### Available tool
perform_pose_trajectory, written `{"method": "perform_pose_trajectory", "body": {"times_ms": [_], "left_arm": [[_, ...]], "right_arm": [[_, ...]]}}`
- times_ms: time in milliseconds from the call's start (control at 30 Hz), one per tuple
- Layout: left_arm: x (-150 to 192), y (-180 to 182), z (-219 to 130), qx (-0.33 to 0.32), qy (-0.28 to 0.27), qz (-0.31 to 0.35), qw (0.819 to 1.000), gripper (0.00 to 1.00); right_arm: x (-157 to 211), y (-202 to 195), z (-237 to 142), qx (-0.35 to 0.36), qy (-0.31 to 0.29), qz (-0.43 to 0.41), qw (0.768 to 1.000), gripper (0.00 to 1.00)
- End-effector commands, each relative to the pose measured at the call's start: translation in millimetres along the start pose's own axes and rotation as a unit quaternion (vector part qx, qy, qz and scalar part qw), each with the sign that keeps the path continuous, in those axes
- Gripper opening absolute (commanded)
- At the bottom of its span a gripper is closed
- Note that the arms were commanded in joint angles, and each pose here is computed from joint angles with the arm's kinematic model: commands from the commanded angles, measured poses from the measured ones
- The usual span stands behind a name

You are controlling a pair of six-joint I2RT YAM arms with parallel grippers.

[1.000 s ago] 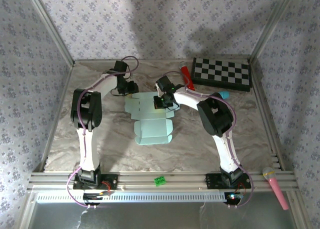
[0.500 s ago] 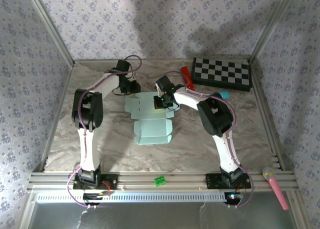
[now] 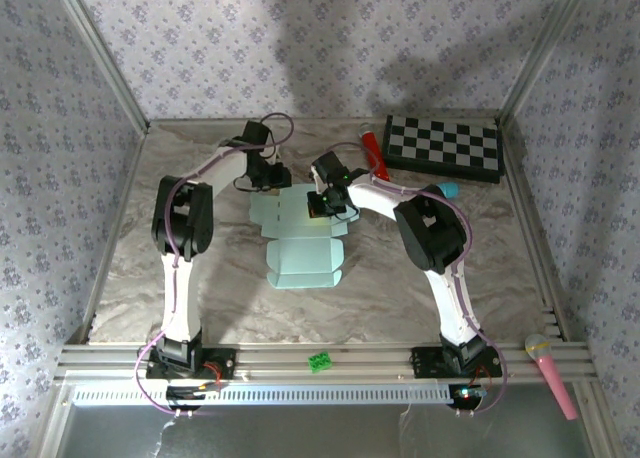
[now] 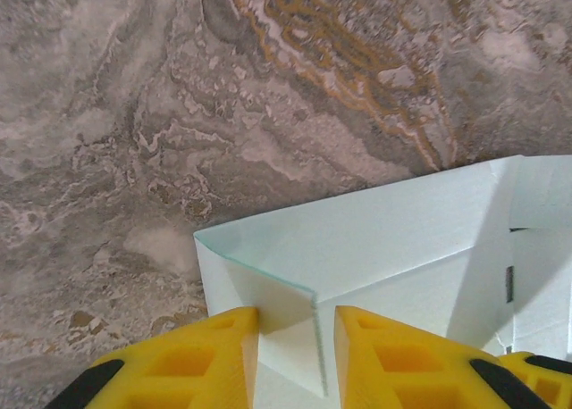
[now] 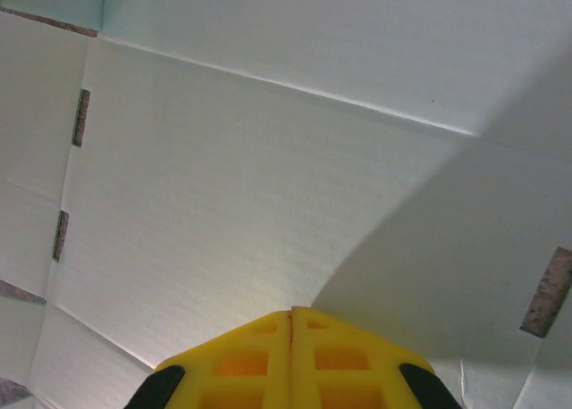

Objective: Fold the paper box

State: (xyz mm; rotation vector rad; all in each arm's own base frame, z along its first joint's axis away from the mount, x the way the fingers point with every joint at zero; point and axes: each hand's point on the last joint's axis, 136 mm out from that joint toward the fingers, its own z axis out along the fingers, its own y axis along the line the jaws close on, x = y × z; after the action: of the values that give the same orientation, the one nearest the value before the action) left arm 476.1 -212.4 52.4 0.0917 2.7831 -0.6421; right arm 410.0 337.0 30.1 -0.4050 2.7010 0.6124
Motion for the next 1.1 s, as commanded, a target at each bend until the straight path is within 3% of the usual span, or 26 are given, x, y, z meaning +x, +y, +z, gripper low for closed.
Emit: {"method": "perform_pose_trajectory", "body": {"times_ms": [0, 133, 333, 533, 767, 867, 1067], "left_arm": [[1, -6, 6, 0.015, 0.013, -0.003, 1.000, 0.28], [-6, -8, -11, 0.003, -0.013, 0.003, 1.000, 0.30], [-25, -11, -60, -0.040, -0.083, 0.020, 0.996, 0.41], [-36, -26, -96, -0.055, -0.139, 0.048, 0.988, 0.39], [-27, -63, -61, -0.002, -0.095, 0.079, 0.992, 0.00], [-24, -66, -36, 0.015, -0.071, 0.066, 0.995, 0.00], [-15, -58, 8, 0.021, -0.032, 0.043, 0.998, 0.00]], "right_arm": [[23, -6, 16, 0.008, 0.035, 0.006, 0.999, 0.05], [17, -3, 6, 0.005, 0.026, 0.001, 1.000, 0.05], [-5, 1, -24, -0.011, -0.008, 0.004, 1.000, 0.06], [-31, -8, -56, -0.022, -0.047, 0.020, 0.998, 0.09], [-52, -38, -74, -0.015, -0.064, 0.052, 0.996, 0.19], [-57, -48, -75, -0.010, -0.064, 0.061, 0.996, 0.24], [-58, -66, -69, 0.027, -0.051, 0.070, 0.996, 0.44]]}}
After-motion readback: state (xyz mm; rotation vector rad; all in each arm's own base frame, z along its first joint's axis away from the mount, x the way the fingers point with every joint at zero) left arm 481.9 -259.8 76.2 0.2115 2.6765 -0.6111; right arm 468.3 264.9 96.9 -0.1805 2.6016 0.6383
